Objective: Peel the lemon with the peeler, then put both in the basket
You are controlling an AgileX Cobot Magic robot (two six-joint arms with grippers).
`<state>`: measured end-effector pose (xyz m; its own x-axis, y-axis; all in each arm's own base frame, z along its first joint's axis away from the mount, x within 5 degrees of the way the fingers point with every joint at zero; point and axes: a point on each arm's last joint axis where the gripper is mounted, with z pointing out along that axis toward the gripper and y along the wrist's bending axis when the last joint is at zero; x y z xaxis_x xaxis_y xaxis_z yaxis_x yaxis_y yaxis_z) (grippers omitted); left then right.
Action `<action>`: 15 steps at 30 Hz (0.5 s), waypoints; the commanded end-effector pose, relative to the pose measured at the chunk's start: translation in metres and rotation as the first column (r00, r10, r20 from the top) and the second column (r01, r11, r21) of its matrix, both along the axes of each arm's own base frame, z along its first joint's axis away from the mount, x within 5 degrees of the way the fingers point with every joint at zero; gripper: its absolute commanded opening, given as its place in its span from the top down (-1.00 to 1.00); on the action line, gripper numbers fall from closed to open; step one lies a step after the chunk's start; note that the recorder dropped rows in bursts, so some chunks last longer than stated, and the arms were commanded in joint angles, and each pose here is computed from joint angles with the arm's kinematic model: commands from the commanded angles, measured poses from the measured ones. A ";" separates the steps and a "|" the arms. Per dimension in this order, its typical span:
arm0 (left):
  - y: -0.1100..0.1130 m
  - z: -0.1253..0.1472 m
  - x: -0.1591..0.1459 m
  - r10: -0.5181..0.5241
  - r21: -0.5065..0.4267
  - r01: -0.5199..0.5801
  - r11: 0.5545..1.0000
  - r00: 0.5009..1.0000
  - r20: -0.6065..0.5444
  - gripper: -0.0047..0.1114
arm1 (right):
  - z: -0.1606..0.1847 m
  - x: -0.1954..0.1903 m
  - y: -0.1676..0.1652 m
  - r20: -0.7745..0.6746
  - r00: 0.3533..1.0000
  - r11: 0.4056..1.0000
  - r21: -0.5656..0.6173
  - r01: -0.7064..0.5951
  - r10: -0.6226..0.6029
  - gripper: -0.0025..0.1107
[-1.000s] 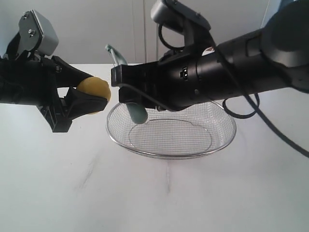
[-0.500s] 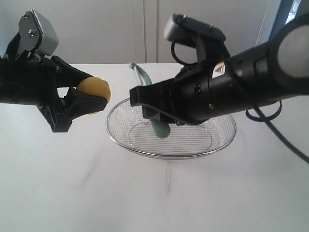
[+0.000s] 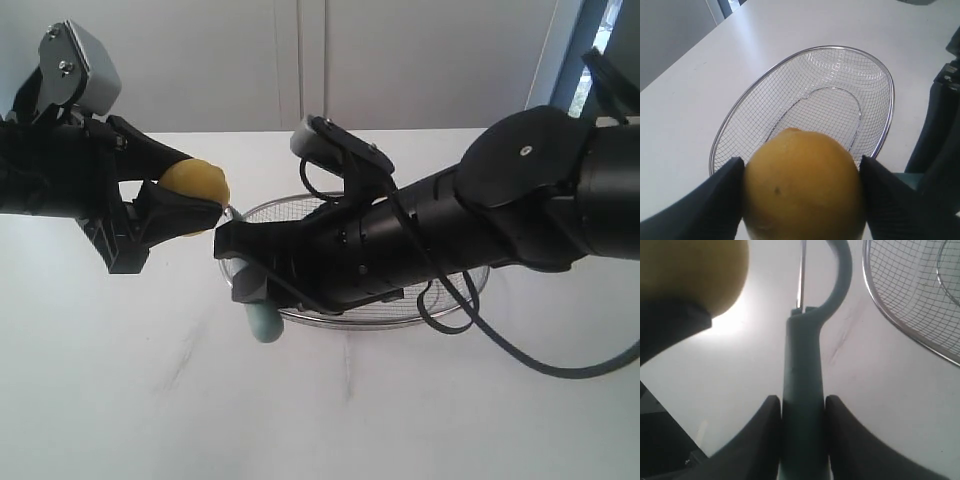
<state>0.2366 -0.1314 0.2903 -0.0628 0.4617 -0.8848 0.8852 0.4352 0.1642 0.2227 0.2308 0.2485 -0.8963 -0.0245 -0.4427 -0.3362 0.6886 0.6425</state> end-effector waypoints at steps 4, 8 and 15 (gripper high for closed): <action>-0.001 0.001 -0.003 -0.006 -0.034 0.005 0.999 1.000 -0.019 0.92 | 0.010 0.001 0.000 0.047 0.999 1.000 0.026 0.014 -0.016 0.96; -0.001 0.001 -0.003 -0.006 -0.034 0.005 0.999 1.000 -0.019 0.92 | 0.021 -0.001 -0.005 0.084 0.996 0.999 0.036 0.015 -0.018 0.96; -0.001 0.001 -0.003 -0.006 -0.034 0.005 0.999 1.000 -0.019 0.92 | 0.035 -0.007 -0.010 0.139 0.990 0.999 0.048 0.003 -0.009 0.96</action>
